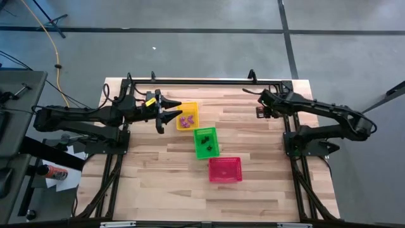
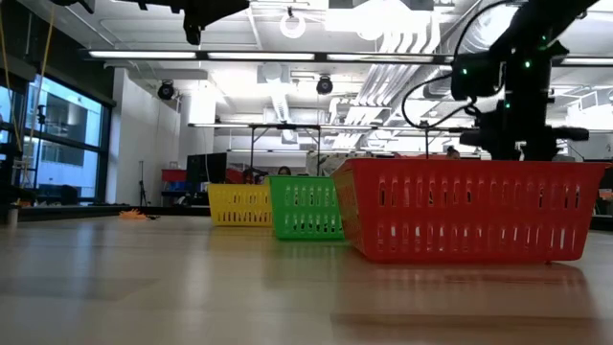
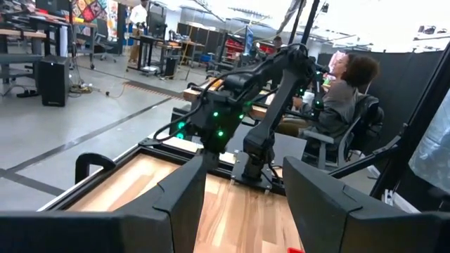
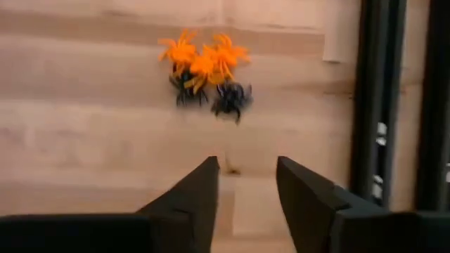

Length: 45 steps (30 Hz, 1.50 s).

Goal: Sort Halloween decoration

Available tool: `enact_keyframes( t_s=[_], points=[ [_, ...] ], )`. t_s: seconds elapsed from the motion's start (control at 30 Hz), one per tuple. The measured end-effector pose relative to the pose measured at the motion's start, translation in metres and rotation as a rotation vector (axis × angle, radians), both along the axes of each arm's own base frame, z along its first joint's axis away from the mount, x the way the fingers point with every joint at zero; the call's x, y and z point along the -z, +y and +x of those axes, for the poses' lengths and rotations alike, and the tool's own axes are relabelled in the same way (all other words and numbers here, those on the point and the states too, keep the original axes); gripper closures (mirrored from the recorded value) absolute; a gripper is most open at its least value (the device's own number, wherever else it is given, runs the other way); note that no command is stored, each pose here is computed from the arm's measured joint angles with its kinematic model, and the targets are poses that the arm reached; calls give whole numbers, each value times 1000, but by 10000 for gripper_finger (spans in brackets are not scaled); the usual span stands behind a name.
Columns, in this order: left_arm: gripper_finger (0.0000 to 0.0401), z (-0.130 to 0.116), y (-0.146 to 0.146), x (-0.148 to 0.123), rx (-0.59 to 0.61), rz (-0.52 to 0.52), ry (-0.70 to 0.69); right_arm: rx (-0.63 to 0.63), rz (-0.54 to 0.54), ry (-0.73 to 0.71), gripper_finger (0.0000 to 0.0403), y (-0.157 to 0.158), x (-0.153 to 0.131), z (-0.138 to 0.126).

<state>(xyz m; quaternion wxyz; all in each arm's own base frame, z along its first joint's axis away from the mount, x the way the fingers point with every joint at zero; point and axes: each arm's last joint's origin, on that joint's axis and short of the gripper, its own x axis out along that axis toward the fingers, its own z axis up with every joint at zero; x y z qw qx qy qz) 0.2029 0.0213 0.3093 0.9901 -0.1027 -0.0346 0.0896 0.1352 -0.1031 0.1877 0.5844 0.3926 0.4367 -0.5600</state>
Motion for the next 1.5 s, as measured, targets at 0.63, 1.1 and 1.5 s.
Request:
enact_keyframes(
  t_s=[0.63,1.1,1.5],
  points=[
    [221,0,0,0,1,0,0,146,-186,-80,402,-18,54,3],
    [221,0,0,0,1,0,0,-1,-75,-81,402,-8,63,13],
    [221,0,0,0,1,0,-1,-248,64,-286,403,36,52,38]
  ],
)
